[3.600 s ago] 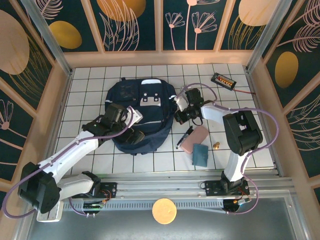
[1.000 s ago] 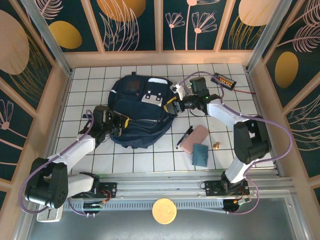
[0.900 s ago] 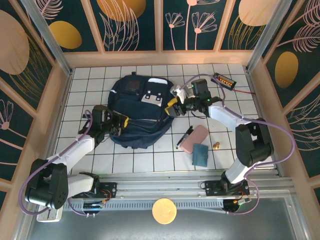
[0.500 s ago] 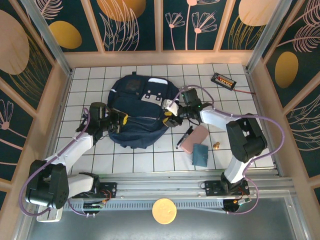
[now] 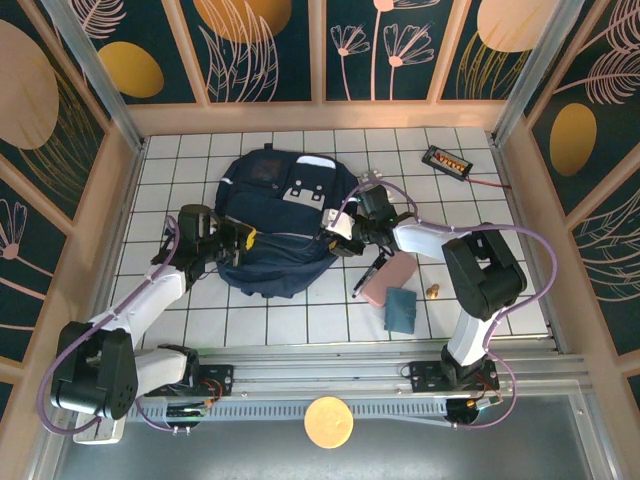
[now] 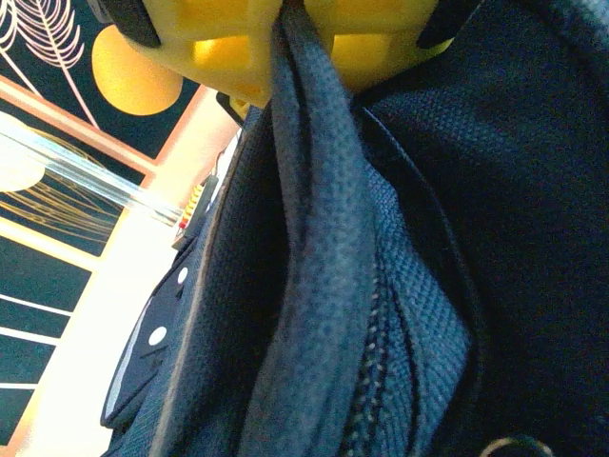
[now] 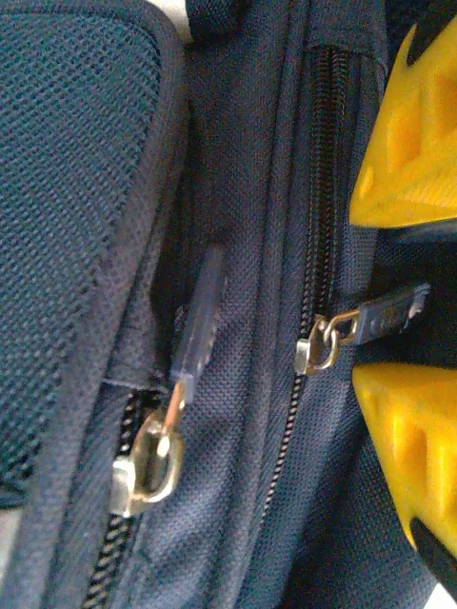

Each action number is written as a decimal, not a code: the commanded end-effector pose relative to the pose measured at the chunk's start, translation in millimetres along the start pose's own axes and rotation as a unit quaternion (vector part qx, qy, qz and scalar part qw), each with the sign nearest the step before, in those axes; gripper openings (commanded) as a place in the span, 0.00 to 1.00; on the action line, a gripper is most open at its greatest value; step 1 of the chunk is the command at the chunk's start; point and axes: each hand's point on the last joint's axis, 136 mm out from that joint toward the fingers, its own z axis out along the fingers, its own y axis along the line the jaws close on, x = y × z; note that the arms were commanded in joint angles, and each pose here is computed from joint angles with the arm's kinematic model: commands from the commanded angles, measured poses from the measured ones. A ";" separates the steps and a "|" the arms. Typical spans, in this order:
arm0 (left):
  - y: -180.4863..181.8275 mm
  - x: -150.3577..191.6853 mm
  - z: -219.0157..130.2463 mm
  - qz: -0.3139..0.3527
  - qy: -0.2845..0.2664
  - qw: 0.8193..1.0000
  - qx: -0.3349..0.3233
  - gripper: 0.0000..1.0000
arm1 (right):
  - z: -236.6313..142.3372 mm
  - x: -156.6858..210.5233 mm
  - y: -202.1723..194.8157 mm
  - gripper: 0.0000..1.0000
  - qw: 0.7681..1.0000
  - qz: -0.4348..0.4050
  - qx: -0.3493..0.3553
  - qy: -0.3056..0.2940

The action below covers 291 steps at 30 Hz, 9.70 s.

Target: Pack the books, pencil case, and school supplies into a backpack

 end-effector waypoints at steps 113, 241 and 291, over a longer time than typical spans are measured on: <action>-39.8 48.5 28.6 0.025 -0.035 0.992 0.118 0.00 | -9.9 -124.3 103.8 0.00 0.918 0.363 -0.162 0.023; -84.9 97.6 65.3 0.682 0.158 0.706 -0.104 0.00 | -60.7 -55.9 43.4 0.00 0.962 0.274 0.015 0.010; -209.5 122.1 123.6 0.366 0.080 0.924 0.074 0.00 | 83.2 -253.1 32.8 0.00 0.789 0.462 0.022 -0.405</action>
